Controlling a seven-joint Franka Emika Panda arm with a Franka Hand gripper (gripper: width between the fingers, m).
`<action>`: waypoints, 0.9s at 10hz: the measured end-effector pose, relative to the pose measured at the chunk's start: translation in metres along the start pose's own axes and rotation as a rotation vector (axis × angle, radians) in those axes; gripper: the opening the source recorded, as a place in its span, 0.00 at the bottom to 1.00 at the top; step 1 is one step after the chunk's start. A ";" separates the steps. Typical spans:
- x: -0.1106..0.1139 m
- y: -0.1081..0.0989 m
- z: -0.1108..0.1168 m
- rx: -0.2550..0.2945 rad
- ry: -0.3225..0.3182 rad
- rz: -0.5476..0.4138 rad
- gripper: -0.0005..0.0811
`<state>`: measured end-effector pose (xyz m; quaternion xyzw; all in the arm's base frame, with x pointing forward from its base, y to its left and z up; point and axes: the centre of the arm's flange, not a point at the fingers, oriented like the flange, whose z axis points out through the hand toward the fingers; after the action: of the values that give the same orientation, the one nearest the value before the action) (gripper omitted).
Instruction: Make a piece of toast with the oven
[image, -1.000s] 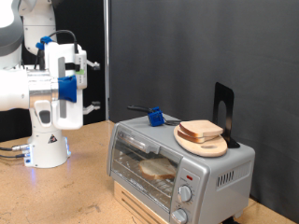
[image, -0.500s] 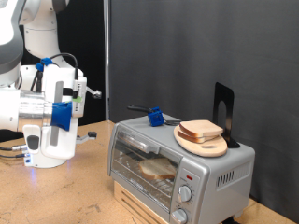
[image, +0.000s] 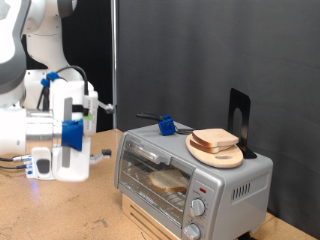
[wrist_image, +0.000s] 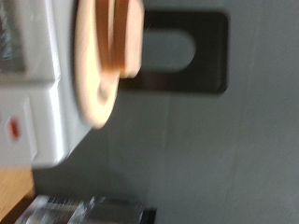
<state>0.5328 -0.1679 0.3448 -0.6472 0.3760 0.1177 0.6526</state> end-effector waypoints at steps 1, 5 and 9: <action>0.013 -0.001 0.005 0.001 0.021 -0.006 0.84; 0.062 0.001 0.026 -0.049 0.058 0.011 0.84; 0.080 0.006 0.037 -0.078 0.040 0.036 0.84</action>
<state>0.5968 -0.1597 0.2841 -0.6675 0.3957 0.1311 0.6170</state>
